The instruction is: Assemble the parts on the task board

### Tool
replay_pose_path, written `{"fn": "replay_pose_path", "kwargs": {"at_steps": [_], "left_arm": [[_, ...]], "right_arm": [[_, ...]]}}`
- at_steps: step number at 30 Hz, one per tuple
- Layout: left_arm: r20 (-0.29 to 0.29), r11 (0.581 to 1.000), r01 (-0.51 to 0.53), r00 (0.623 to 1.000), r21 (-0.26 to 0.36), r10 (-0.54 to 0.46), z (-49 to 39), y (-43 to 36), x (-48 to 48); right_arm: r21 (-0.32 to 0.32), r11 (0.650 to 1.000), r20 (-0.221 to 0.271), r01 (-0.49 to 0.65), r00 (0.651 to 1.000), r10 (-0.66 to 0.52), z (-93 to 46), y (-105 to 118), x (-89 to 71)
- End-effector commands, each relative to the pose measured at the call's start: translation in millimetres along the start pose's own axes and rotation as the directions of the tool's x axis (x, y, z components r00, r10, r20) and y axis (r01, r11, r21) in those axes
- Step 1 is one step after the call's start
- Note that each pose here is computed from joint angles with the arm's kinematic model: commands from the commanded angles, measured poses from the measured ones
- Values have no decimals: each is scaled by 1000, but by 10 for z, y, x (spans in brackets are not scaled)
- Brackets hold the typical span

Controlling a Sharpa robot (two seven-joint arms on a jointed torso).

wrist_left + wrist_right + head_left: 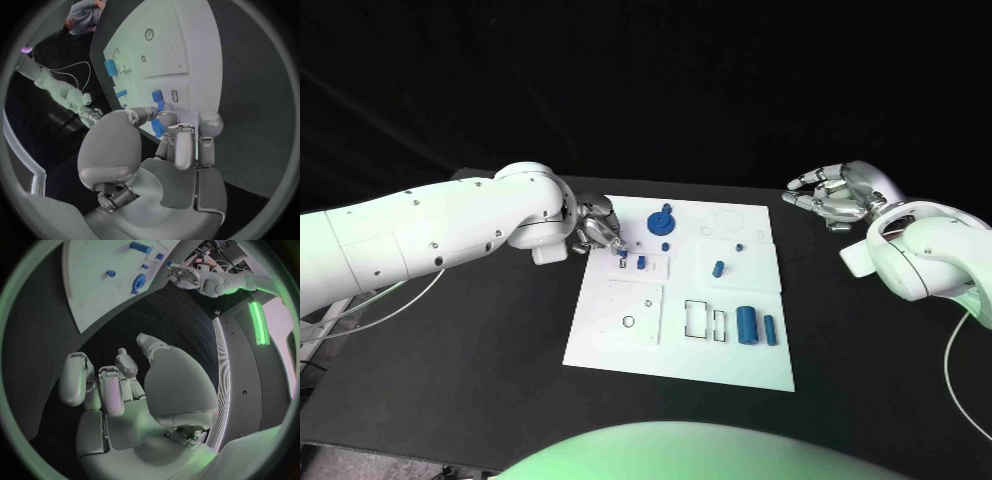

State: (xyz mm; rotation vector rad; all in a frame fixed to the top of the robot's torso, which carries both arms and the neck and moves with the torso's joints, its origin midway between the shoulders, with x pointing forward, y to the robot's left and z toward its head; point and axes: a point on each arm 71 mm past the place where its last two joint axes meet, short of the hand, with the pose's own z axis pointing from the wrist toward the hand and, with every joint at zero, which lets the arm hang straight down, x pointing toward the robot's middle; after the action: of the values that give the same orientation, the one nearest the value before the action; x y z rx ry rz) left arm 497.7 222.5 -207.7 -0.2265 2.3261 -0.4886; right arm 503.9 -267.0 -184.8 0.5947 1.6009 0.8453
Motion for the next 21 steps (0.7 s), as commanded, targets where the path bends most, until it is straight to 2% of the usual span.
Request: {"fn": "replay_pose_path", "kwargs": {"at_steps": [1, 9, 21], "left_arm": [[39, 999, -38, 999, 22, 37, 16, -26, 16], [36, 998, -70, 997, -2, 70, 58, -9, 76], [17, 995, -96, 995, -27, 97, 86, 7, 95]], "right_arm": [[-6, 1000, -4, 4, 1000, -4, -4, -2, 4], [-5, 1000, -5, 4, 1000, -4, -6, -4, 4], [-5, 1000, -5, 4, 1000, -4, -7, -3, 5]]}}
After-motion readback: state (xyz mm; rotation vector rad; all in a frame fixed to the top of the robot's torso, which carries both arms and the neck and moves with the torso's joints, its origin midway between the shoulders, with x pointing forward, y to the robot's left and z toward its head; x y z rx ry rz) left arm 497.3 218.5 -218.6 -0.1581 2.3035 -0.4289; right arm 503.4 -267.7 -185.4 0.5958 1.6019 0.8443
